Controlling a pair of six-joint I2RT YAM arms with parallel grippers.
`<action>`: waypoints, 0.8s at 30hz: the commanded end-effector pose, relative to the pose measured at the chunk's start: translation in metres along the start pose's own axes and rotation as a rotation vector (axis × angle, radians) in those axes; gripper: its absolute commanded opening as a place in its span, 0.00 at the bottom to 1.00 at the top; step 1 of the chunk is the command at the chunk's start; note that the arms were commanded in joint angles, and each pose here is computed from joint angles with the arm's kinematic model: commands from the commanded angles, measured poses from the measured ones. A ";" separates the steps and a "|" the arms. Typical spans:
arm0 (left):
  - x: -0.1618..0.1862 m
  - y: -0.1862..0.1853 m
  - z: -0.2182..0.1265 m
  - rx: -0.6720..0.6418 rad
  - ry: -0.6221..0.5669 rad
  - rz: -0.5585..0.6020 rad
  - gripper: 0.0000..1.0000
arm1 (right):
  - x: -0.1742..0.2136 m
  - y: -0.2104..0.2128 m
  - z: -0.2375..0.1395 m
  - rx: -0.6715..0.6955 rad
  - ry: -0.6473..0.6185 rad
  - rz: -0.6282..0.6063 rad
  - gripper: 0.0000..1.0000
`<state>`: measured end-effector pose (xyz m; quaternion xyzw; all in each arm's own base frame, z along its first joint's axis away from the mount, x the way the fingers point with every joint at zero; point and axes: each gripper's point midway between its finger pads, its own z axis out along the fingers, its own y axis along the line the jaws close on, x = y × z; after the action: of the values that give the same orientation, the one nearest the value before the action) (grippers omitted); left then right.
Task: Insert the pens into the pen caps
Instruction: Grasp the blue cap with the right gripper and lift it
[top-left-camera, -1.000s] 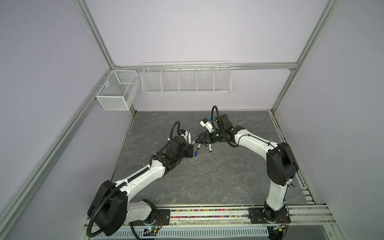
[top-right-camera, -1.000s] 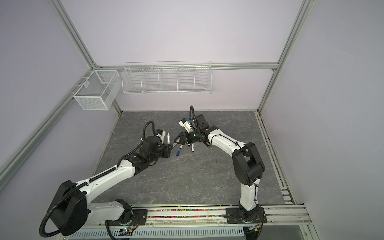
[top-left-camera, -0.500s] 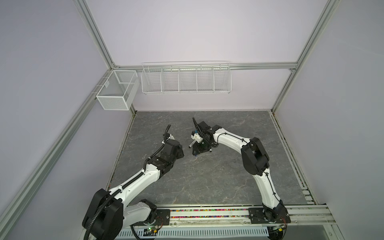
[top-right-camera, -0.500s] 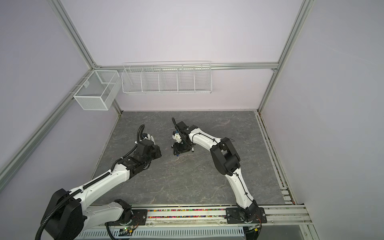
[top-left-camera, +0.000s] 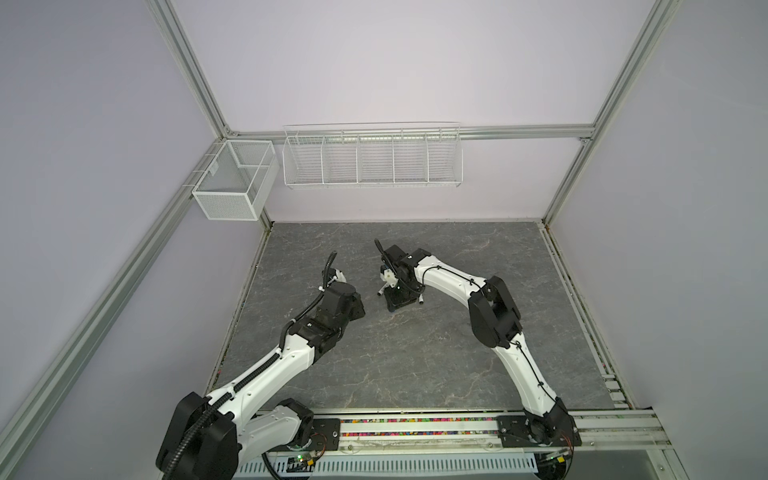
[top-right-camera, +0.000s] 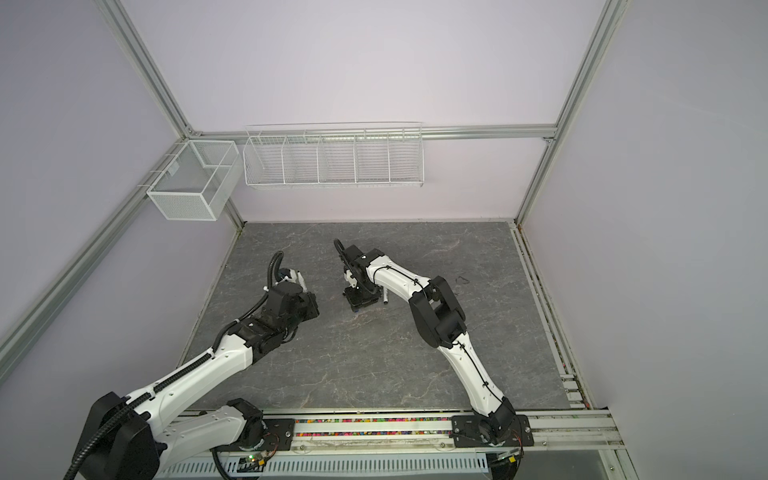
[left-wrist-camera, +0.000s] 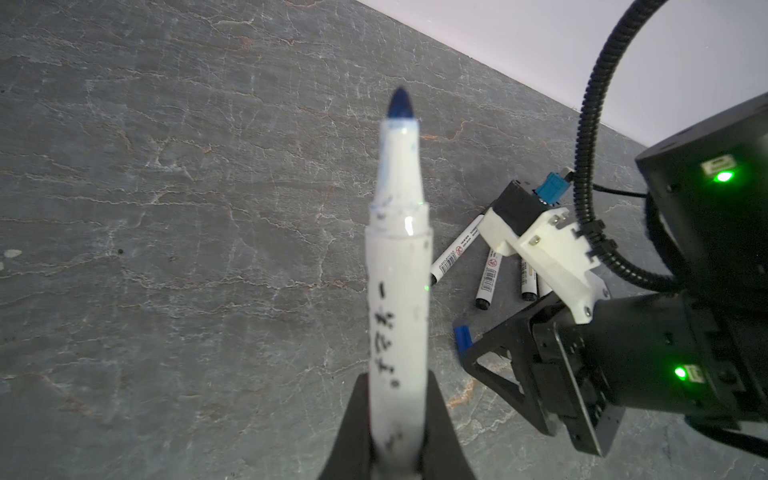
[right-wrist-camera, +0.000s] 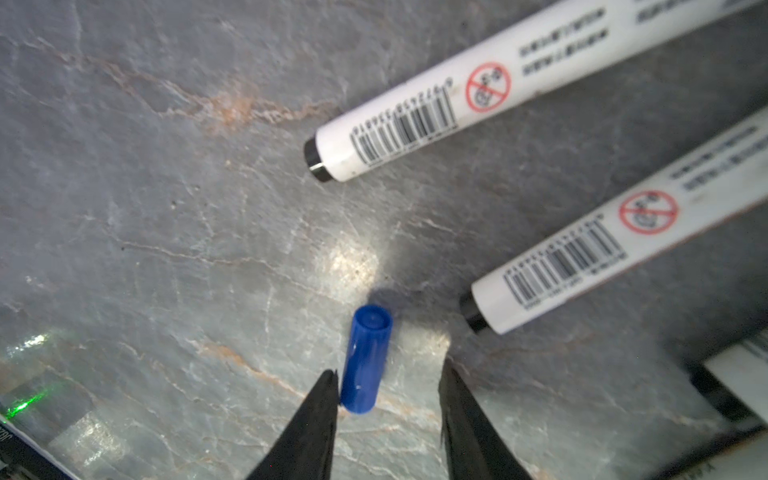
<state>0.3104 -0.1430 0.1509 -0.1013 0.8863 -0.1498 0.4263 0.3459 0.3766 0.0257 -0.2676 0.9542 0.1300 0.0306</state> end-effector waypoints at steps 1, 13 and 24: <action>0.004 0.007 -0.002 -0.022 0.007 0.014 0.00 | 0.013 -0.003 0.016 0.045 0.065 0.001 0.40; 0.006 0.004 -0.004 -0.002 0.020 0.020 0.00 | 0.008 0.009 0.029 0.149 0.064 -0.169 0.40; 0.009 0.005 -0.004 -0.001 0.034 0.037 0.00 | -0.004 0.024 0.038 0.156 0.032 -0.258 0.39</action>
<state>0.3047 -0.1423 0.1468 -0.0895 0.8922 -0.1468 0.4176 0.3447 0.3972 0.0214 -0.3604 0.9295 0.0406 0.0664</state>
